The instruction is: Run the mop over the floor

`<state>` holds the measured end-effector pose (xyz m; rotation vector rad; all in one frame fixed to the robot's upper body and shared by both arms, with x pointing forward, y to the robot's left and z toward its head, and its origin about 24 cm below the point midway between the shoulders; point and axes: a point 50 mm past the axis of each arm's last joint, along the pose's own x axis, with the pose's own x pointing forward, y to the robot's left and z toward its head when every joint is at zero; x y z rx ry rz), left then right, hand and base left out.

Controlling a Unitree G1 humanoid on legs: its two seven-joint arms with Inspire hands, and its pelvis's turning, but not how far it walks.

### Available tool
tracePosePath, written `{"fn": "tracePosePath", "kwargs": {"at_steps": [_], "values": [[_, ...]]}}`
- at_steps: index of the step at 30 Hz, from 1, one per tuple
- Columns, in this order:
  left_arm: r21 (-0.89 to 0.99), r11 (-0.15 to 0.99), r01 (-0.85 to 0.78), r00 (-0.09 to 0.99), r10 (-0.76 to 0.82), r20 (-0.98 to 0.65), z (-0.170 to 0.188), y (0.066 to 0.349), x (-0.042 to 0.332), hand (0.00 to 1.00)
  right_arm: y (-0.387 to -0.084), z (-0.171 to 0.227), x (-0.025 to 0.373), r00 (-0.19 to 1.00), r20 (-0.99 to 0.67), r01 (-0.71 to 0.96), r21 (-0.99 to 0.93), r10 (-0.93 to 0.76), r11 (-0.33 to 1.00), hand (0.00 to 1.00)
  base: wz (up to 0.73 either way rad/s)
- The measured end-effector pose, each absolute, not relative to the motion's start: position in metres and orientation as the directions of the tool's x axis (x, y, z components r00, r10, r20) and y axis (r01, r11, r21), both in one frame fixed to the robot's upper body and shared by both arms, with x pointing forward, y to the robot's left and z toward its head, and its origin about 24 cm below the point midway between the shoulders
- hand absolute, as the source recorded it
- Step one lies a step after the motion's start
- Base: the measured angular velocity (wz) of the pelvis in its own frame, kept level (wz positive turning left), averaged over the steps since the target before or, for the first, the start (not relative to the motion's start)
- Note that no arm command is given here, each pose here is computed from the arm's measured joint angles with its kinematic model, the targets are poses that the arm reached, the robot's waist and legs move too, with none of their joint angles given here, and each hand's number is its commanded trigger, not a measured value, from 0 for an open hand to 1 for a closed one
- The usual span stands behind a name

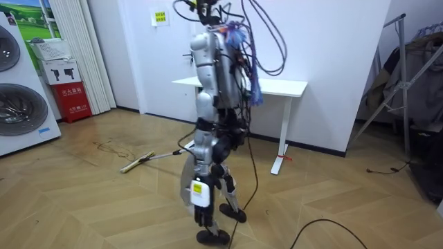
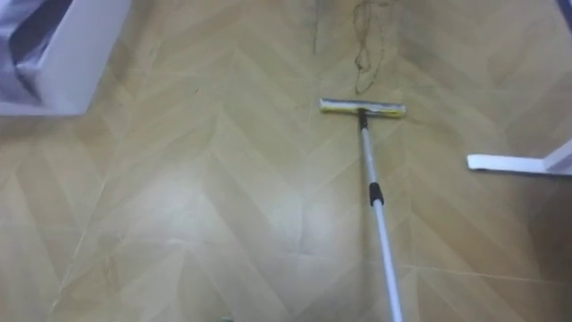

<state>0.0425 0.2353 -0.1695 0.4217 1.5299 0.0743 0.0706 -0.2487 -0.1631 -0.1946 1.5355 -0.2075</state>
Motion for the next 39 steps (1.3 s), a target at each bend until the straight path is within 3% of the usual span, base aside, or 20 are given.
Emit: {"fn": "tracePosePath", "kwargs": {"at_steps": [5,8,12,16,19,24,27,30,35,37,39], "values": [[0.274,0.948,0.162,0.045,0.270,-0.962,-0.171,0.232,0.033,0.00,-0.282,-0.131,0.150,0.208,-0.939,0.035,-0.273,-0.274,0.961,1.00,-0.43],[0.269,0.950,0.161,0.064,0.262,-0.963,-0.171,0.236,0.030,0.00,-0.281,-0.125,0.164,0.247,-0.938,0.058,-0.235,-0.242,0.970,1.00,-0.02],[0.237,0.958,0.160,0.026,0.236,-0.971,-0.170,0.242,0.025,0.00,-0.289,-0.137,0.122,0.155,-0.961,0.142,-0.208,-0.229,0.968,1.00,0.32],[0.214,0.962,0.168,0.033,0.211,-0.977,-0.171,0.234,0.038,0.00,-0.304,-0.145,0.051,-0.050,-0.957,0.176,-0.290,-0.286,0.941,1.00,0.33],[0.261,0.950,0.170,0.074,0.252,-0.965,-0.170,0.236,0.045,0.00,-0.286,-0.155,0.010,-0.167,-0.952,0.183,-0.286,-0.257,0.941,1.00,0.07],[0.284,0.941,0.185,0.122,0.265,-0.957,-0.170,0.226,0.054,0.00,-0.258,-0.164,-0.004,-0.206,-0.954,0.219,-0.264,-0.220,0.939,1.00,-0.01],[0.270,0.946,0.182,0.096,0.256,-0.962,-0.173,0.220,0.045,0.00,-0.260,-0.163,0.009,-0.194,-0.952,0.205,-0.276,-0.238,0.939,1.00,-0.22],[0.289,0.942,0.169,0.098,0.275,-0.956,-0.171,0.225,0.047,0.00,-0.272,-0.156,0.049,-0.142,-0.946,0.187,-0.314,-0.291,0.931,1.00,-0.11],[0.344,0.927,0.151,0.097,0.332,-0.938,-0.167,0.244,0.044,0.00,-0.309,-0.116,0.155,0.168,-0.901,0.194,-0.367,-0.399,0.910,1.00,-0.14],[0.349,0.924,0.156,0.085,0.339,-0.937,-0.166,0.248,0.037,0.00,-0.312,-0.107,0.174,0.259,-0.886,0.216,-0.335,-0.384,0.917,1.00,0.22],[0.344,0.926,0.158,0.090,0.333,-0.938,-0.166,0.248,0.031,0.00,-0.311,-0.108,0.173,0.269,-0.896,0.248,-0.291,-0.354,0.924,1.00,0.41]]}}
